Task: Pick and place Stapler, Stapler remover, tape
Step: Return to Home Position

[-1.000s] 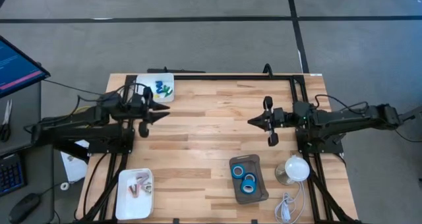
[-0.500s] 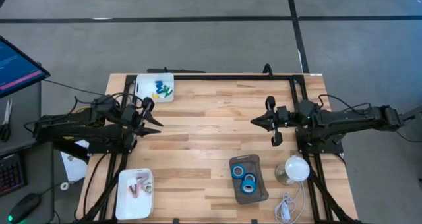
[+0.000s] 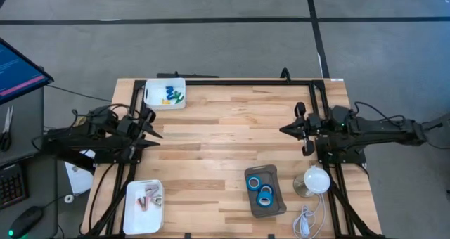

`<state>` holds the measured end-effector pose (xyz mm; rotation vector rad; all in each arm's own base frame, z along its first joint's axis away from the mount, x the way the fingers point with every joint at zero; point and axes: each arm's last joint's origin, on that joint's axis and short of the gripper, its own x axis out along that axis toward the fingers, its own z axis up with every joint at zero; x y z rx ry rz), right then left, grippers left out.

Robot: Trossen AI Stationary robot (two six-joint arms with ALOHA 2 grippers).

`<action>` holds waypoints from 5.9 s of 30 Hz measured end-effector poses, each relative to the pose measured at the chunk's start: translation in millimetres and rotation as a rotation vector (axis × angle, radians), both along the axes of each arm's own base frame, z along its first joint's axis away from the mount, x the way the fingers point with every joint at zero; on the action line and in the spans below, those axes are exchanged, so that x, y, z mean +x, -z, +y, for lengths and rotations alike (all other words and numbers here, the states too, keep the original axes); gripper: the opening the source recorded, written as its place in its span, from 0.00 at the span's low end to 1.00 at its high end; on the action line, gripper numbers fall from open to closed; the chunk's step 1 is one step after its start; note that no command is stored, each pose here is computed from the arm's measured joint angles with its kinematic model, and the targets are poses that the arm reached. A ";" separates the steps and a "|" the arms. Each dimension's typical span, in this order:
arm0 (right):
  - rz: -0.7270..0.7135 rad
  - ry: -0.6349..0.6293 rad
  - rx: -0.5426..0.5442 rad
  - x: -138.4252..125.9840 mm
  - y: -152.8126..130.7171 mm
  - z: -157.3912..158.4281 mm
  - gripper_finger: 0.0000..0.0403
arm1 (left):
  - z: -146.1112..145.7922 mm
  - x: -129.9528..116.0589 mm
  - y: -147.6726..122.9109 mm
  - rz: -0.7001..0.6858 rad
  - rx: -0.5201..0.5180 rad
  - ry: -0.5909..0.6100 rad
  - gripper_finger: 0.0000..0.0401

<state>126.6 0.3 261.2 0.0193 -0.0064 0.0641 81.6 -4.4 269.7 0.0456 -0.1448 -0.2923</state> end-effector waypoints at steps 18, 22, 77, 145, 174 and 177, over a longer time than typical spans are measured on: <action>-0.051 0.002 -0.030 -46.1 -0.9 0.7 0.01 | -2.3 -24.2 11.2 0.025 0.036 0.004 0.24; -0.061 -0.002 -0.029 -56.4 1.0 1.1 0.01 | -2.3 -24.4 10.4 0.021 0.034 0.004 0.24; -0.023 -0.024 0.045 -49.6 38.5 2.5 0.01 | 2.6 14.0 95.5 0.059 0.061 -0.086 0.24; -0.044 -0.017 -0.002 -46.2 43.8 2.4 0.01 | 8.3 17.7 104.6 0.138 0.035 -0.295 0.24; -0.027 -0.049 -0.001 -29.2 92.6 3.4 0.01 | 8.5 20.9 109.0 0.197 0.012 -0.293 0.24; -0.025 -0.049 0.003 -29.2 92.7 3.4 0.01 | 8.7 20.9 109.0 0.194 0.031 -0.301 0.24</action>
